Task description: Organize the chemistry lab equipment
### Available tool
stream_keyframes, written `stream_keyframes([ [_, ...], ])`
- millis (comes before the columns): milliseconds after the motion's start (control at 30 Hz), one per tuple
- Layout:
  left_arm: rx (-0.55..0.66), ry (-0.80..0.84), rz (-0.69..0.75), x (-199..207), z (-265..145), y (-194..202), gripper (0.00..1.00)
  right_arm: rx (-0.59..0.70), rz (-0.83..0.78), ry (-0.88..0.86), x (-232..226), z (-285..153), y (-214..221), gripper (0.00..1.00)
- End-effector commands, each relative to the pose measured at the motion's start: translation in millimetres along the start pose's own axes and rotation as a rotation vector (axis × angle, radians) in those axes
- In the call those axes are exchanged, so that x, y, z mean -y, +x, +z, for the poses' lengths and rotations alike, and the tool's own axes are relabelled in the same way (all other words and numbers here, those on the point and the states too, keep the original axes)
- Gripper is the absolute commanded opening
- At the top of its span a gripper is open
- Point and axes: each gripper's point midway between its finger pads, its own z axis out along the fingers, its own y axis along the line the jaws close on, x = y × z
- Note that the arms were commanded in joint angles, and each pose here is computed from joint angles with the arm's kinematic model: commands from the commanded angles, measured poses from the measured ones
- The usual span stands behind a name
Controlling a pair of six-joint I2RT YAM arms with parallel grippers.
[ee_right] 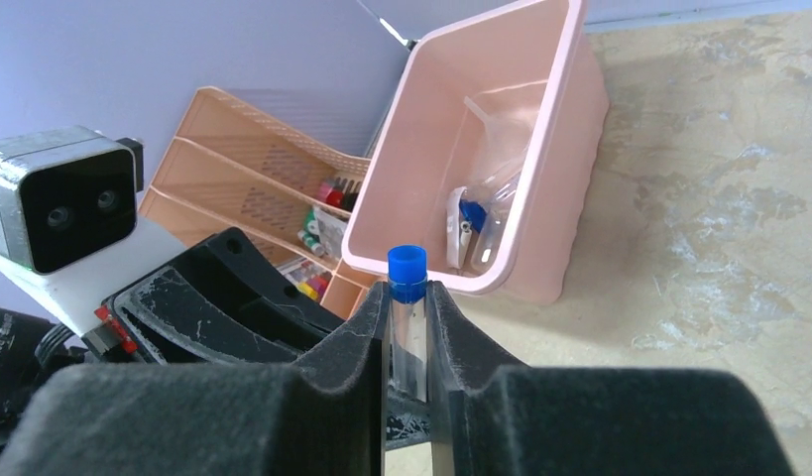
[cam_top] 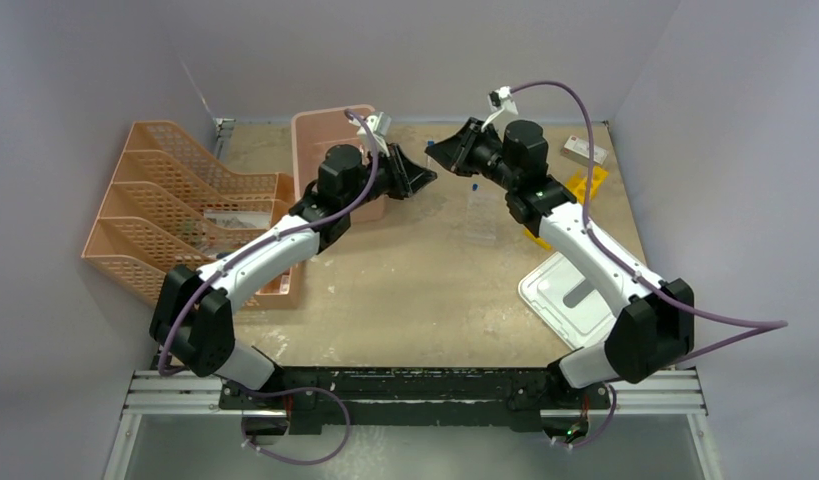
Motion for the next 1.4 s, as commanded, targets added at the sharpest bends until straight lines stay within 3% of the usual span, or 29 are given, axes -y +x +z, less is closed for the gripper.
stream_keyframes([
  [0,0.083,0.043,0.064,20,-1,-33,0.01,0.040,-0.021,-0.079,-25,-13,-16,0.18],
  [233,0.005,0.013,0.296,10,-17,-22,0.00,-0.030,0.034,0.060,2,-23,-19,0.52],
  [333,-0.054,0.057,0.399,16,-25,-16,0.00,-0.102,0.129,0.006,-3,-28,-11,0.58],
  [467,-0.183,0.083,0.500,10,-26,2,0.00,-0.177,0.118,-0.065,-13,-31,-3,0.65],
  [700,-0.217,0.119,0.516,14,-17,2,0.00,-0.234,0.141,-0.055,-6,-35,-3,0.64],
  [900,-0.249,0.121,0.548,10,-16,6,0.00,-0.289,0.176,-0.089,-4,-37,3,0.41],
  [1067,-0.281,0.129,0.564,1,-14,18,0.00,-0.318,0.159,-0.141,-4,-44,5,0.30],
  [1367,-0.295,0.152,0.569,3,-12,21,0.00,-0.426,0.151,-0.146,5,-41,18,0.35],
])
